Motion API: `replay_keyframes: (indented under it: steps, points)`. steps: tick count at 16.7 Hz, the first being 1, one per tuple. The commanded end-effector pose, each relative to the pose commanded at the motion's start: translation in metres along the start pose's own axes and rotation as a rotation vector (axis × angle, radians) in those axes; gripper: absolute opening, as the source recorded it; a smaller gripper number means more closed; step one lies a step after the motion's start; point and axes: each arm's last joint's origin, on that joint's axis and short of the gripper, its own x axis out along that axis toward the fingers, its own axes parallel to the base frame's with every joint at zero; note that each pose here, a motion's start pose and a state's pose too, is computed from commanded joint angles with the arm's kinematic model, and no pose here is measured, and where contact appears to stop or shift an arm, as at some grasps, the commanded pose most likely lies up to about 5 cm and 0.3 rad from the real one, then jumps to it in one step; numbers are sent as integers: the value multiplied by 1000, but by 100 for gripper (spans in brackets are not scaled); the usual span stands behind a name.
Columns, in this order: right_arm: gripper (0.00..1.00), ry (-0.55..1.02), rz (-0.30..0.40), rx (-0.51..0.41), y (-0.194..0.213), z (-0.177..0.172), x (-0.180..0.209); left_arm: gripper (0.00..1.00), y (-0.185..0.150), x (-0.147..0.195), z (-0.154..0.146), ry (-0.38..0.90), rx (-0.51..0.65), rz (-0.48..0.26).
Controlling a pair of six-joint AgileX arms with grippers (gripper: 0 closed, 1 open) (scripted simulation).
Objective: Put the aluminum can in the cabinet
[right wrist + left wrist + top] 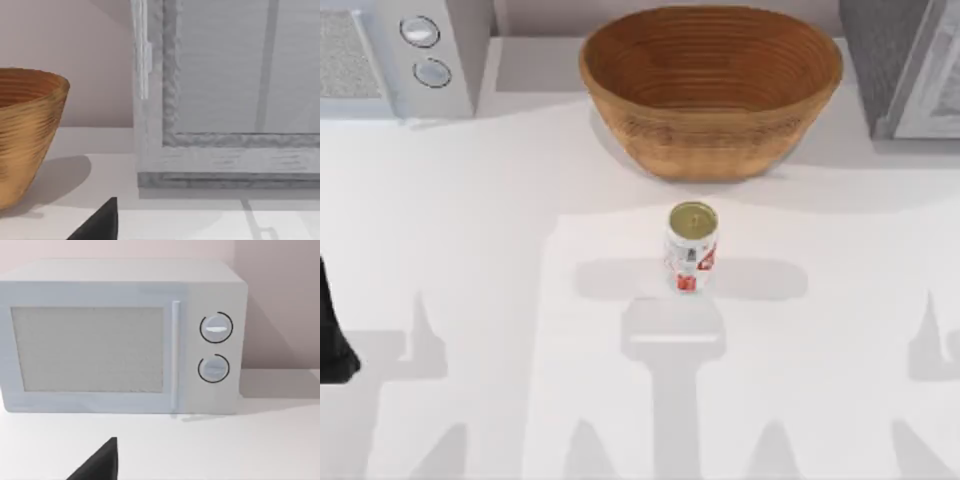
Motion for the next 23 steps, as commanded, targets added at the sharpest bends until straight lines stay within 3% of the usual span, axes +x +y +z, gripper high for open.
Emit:
replay_keyframes:
  steps: [7,13,18,23]
  points:
    - [100,-50,12,19,6,20,4,100,0,0,0,0,0,0]
    - [100,-34,19,36,30,48,36,100,0,0,0,0,0,0]
    - [100,1,15,29,78,53,84,100,0,0,0,0,0,0]
    - [100,16,6,17,154,21,124,100,0,0,0,0,0,0]
